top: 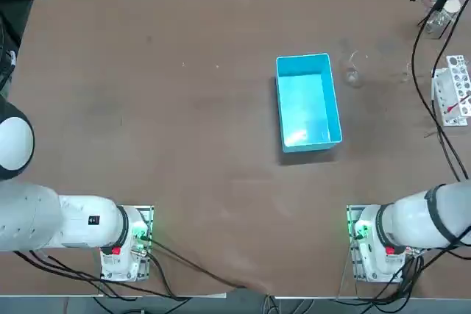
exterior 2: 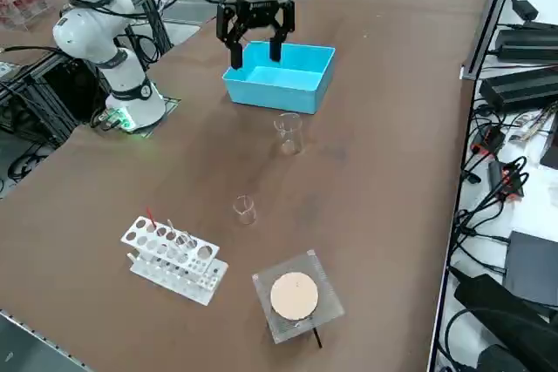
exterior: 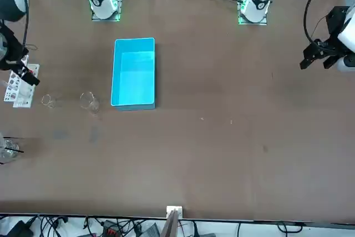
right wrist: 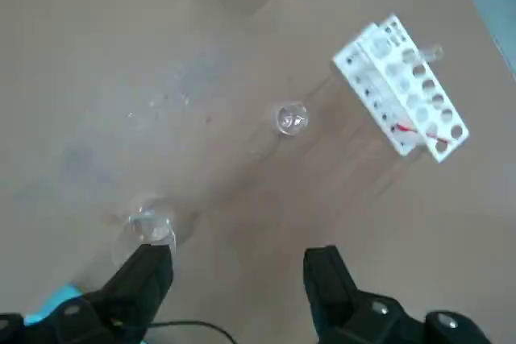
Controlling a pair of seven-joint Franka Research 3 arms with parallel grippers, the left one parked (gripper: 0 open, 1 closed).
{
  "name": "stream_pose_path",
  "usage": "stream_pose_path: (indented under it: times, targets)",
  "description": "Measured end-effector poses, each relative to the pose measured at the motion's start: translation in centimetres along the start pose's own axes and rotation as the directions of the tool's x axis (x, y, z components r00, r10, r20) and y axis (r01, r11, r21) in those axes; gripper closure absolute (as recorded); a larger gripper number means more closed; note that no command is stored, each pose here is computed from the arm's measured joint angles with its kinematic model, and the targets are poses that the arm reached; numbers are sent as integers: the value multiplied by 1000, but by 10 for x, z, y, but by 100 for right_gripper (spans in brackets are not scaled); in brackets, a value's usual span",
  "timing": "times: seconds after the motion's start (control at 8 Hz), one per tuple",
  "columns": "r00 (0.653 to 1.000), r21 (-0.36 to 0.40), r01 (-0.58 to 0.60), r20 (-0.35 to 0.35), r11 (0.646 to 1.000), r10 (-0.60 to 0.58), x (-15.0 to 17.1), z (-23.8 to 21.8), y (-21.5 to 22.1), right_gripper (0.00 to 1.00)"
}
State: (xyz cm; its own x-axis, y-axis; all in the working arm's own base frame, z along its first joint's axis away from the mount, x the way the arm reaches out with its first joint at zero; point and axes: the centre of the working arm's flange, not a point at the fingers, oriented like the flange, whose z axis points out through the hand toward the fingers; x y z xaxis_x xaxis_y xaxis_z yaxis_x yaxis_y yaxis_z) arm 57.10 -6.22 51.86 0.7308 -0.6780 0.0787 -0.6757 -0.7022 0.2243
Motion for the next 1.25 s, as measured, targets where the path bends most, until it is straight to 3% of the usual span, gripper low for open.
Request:
stream_pose_path:
  times: [0.25,0.62,0.88,1.25]
  targets:
    - [988,-47,-152,-35,987,150,3,22,-8,1]
    - [916,-96,-382,-171,919,363,-2,67,-21,1]
    - [836,-126,-512,-299,850,459,-8,96,-33,1]
    - [670,-118,-670,-521,733,529,-9,150,-49,1]
